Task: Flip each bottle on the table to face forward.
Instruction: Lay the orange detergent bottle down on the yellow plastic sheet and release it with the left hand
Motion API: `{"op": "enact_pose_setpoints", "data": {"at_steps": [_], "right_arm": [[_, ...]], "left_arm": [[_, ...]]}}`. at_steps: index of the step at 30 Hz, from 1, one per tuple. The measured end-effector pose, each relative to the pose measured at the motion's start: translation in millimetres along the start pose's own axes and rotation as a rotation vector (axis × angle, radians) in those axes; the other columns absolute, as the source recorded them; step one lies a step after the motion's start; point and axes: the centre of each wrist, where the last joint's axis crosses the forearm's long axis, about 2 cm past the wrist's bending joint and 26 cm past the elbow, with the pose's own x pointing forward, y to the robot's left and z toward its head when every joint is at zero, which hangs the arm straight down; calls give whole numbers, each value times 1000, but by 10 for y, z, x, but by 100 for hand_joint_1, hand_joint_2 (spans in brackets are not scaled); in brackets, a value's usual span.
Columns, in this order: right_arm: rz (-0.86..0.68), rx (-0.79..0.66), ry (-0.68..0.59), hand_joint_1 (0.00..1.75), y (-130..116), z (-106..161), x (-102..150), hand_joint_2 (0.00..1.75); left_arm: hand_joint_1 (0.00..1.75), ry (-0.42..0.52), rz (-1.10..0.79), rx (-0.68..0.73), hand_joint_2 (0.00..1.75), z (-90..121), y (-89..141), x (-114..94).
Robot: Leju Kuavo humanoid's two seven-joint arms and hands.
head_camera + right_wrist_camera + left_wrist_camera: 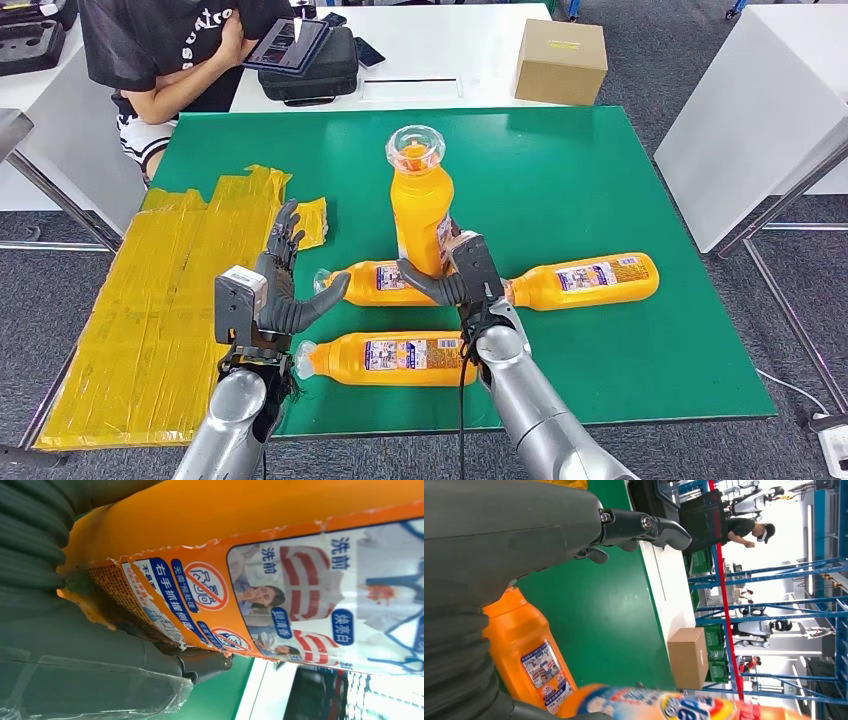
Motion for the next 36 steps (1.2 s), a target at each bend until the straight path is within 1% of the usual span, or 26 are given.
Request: {"op": "enact_pose_setpoints", "data": {"at_steps": [5,7,9,12,23,36], "right_arm": [[-1,3,1,175,1,-1,-1,175],[-14,61,0,175,27,-31,4,175],[-30,173,-14,175,86,-78,6,175],[-24,281,-38,175,161,-130,5,175],[11,349,-29,175,229,-204,20,175],[53,382,-3,175,326,-295,63,175]], "left_arm": [[0,0,0,0,175,-1,0,0],[0,-5,0,-8,175,-29,-4,15],[0,-19,0,-24,175,-89,-10,37],[0,-34,-1,-39,175,-143,-18,45],[0,-42,2,-69,175,-151,-50,28],[0,-43,8,-81,175,-169,-84,23]]}}
